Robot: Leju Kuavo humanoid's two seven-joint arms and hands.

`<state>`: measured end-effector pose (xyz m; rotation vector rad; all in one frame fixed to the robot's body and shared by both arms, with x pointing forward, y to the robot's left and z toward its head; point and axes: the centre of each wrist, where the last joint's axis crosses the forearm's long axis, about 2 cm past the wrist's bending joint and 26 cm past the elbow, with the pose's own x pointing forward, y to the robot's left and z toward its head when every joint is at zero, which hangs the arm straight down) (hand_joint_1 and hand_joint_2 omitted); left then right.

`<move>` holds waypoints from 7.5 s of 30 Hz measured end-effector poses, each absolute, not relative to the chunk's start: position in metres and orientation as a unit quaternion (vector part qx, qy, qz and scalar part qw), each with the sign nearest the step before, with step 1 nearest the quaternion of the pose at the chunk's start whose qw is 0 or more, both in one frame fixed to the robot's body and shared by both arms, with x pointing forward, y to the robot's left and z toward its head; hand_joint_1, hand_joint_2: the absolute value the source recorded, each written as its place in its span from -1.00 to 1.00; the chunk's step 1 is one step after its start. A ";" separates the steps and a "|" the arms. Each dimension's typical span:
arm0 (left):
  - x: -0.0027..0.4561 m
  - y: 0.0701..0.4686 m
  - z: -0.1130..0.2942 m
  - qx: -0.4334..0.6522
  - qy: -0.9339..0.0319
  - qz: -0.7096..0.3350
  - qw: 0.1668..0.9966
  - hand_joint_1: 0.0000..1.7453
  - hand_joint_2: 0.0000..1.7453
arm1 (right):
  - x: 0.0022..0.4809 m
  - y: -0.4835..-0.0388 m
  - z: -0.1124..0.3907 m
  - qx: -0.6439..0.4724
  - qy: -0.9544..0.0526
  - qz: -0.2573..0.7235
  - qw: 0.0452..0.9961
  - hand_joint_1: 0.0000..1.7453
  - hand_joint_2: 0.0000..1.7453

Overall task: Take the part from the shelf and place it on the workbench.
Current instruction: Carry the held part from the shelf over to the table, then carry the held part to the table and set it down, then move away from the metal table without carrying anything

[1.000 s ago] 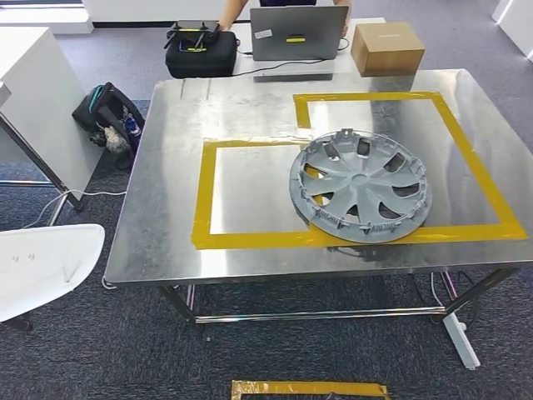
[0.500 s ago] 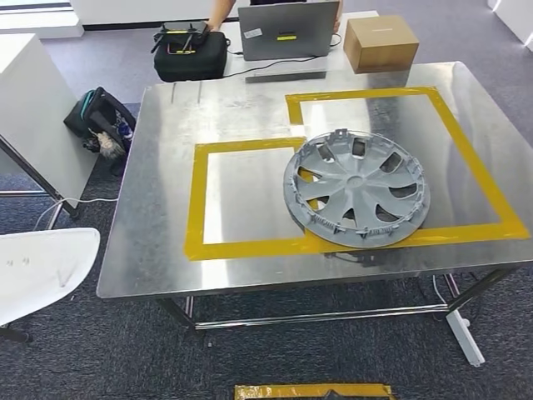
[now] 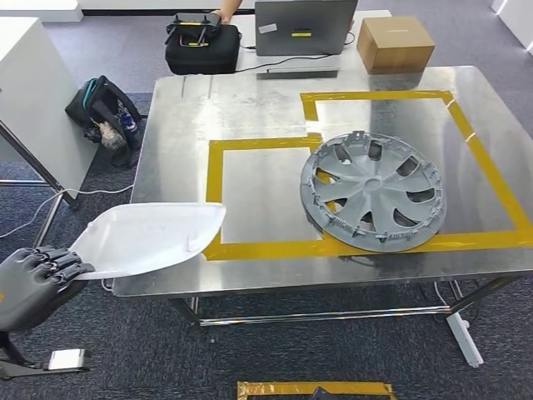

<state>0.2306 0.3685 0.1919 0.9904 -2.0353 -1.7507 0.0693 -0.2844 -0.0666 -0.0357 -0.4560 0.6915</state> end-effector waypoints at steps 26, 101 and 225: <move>0.255 0.313 0.192 0.303 -0.724 -0.604 0.138 1.00 1.00 | 0.074 -0.288 -0.067 -0.020 -0.220 0.351 0.910 -1.00 -1.00; 0.312 0.214 0.235 0.279 -0.709 -0.621 0.187 1.00 1.00 | 0.088 -0.277 -0.067 0.006 -0.217 0.363 0.906 -1.00 -1.00; 0.291 0.272 0.189 0.383 -0.669 -0.568 0.287 -1.00 -1.00 | 0.068 -0.290 -0.059 -0.037 -0.199 0.316 0.927 -1.00 -1.00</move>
